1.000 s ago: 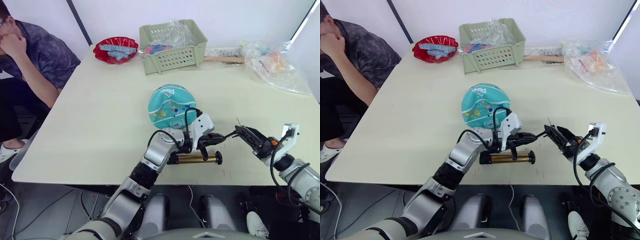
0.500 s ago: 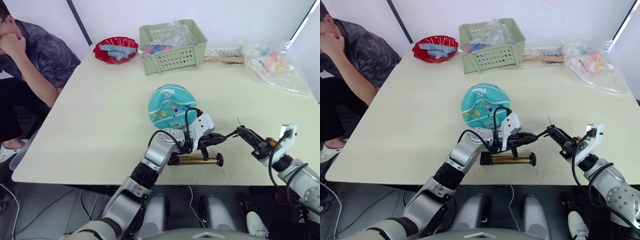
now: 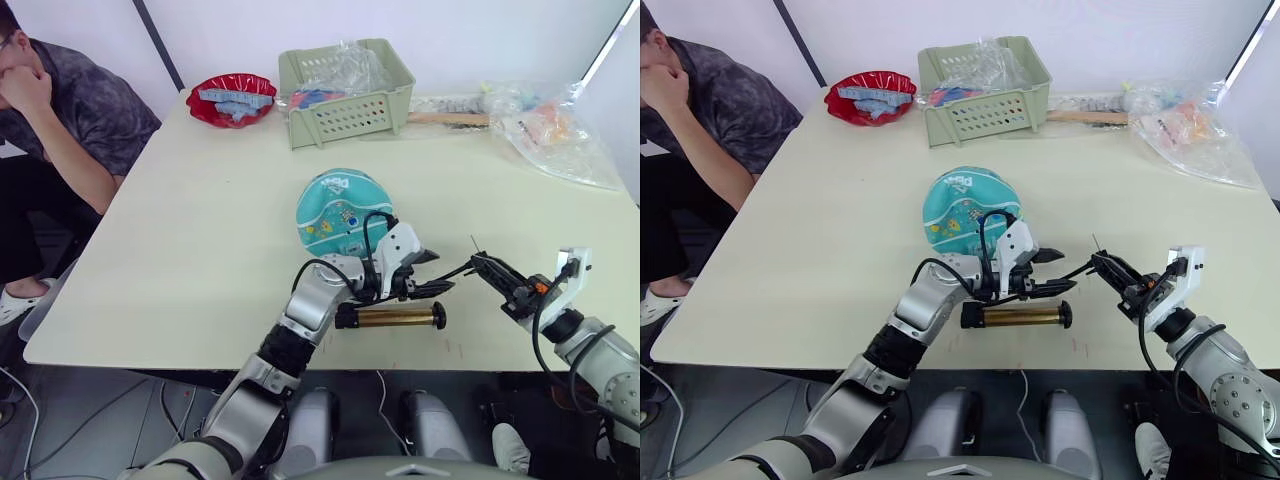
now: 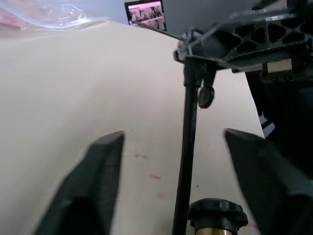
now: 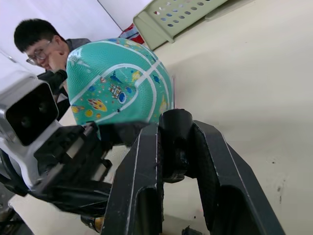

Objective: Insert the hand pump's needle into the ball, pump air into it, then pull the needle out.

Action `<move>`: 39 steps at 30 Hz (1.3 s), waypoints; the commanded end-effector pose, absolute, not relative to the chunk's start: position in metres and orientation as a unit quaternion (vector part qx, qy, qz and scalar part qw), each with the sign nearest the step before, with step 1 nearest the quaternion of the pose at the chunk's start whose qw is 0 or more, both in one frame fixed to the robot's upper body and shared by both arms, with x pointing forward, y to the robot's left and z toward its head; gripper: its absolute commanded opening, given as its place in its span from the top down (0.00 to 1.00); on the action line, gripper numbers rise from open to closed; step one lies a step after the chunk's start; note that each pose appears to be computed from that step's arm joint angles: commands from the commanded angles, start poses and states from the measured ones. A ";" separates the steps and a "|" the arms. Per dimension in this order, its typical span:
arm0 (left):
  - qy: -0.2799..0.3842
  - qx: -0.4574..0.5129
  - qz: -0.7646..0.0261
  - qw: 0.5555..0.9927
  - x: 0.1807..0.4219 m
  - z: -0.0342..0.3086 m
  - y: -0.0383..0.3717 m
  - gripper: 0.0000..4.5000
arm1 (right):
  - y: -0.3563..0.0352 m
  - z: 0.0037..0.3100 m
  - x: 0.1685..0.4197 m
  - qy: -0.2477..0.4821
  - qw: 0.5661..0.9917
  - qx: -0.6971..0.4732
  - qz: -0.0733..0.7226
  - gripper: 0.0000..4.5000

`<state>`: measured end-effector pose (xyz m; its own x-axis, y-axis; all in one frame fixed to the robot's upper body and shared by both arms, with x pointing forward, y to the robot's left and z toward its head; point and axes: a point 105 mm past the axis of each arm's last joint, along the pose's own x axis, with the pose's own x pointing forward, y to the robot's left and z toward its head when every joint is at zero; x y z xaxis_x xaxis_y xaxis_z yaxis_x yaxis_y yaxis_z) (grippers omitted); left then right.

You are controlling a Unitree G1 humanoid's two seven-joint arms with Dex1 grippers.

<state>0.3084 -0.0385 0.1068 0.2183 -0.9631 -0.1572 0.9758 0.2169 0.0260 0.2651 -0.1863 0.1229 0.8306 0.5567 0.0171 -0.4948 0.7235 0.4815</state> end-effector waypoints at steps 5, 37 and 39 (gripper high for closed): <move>-0.020 0.060 -0.634 0.771 0.304 0.151 -0.027 0.01 | -0.191 0.150 0.259 0.002 0.938 0.140 0.316 0.92; -0.028 0.162 -0.400 0.902 0.355 0.220 0.159 0.01 | -0.170 0.163 0.247 -0.130 0.864 -0.137 0.467 0.92; -0.017 0.168 -0.399 0.901 0.358 0.215 0.160 0.01 | -0.169 0.164 0.248 -0.134 0.863 -0.136 0.468 0.92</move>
<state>0.3560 0.1575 0.2098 0.6749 -0.7305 -0.1044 0.7257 0.6314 0.2731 0.2494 -0.1724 0.1539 0.5524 0.8312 0.0632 -0.7761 0.5405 -0.3249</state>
